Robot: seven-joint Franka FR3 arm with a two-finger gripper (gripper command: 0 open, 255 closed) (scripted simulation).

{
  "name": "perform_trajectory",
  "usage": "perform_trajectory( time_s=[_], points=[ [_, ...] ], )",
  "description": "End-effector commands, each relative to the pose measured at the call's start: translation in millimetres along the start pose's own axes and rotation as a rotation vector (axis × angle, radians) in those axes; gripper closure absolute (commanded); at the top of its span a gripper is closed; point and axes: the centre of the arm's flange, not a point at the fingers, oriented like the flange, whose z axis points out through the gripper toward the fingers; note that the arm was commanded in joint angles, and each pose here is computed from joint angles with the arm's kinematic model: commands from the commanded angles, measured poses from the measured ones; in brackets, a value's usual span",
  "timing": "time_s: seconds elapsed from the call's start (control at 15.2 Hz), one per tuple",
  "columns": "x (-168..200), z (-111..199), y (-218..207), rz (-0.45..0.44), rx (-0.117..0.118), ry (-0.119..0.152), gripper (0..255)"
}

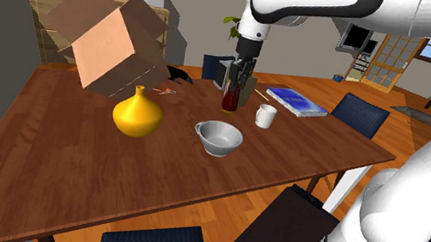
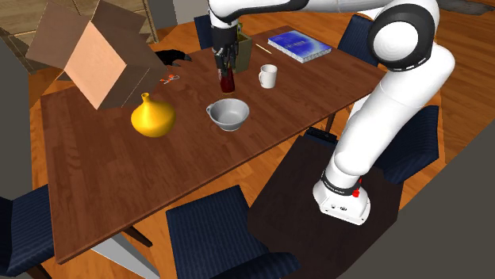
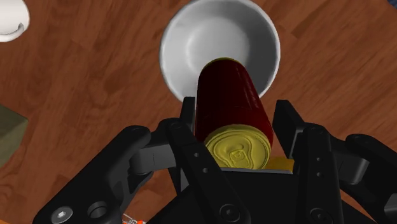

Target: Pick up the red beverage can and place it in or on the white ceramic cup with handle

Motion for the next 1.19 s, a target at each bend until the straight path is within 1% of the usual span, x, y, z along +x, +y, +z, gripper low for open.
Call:
perform_trajectory(
  time_s=[0.0,1.12],
  points=[
    [0.7,9.8,2.7,-0.001,0.000,0.000,255],
    [1.4,99.6,1.7,-0.001,0.000,0.000,255]
  ],
)
